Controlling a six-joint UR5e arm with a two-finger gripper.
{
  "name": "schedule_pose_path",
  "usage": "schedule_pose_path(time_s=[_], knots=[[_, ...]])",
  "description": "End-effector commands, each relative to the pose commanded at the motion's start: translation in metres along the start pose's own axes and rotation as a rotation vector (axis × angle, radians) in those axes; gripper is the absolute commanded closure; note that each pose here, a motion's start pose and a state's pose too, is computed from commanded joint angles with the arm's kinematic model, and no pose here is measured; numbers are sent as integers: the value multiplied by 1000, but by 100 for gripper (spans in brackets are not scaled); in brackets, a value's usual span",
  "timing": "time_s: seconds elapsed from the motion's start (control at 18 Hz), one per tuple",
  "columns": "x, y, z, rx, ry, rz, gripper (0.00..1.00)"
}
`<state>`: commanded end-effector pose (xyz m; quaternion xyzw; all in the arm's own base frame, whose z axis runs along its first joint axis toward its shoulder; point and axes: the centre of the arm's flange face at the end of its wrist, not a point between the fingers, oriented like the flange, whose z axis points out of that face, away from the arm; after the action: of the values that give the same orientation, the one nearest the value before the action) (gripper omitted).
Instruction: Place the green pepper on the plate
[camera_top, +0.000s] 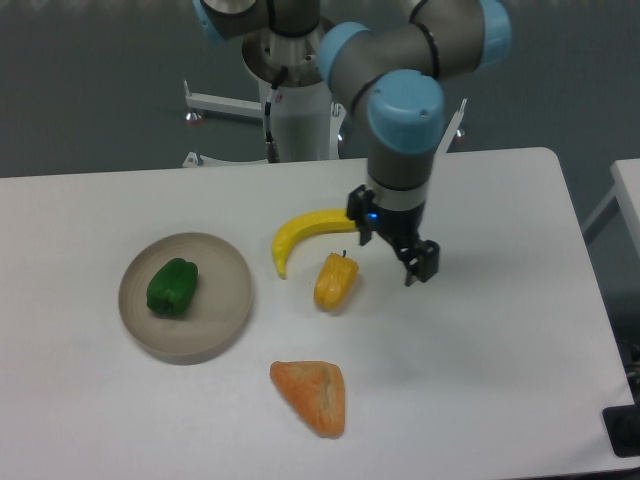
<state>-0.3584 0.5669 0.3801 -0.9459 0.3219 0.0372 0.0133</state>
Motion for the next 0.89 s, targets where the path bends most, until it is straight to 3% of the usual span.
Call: schedule_pose_path(time_s=[0.39,0.89], knots=[[-10,33,13,-7,45,57,0],[-12,36,19,-8,45,54,0]])
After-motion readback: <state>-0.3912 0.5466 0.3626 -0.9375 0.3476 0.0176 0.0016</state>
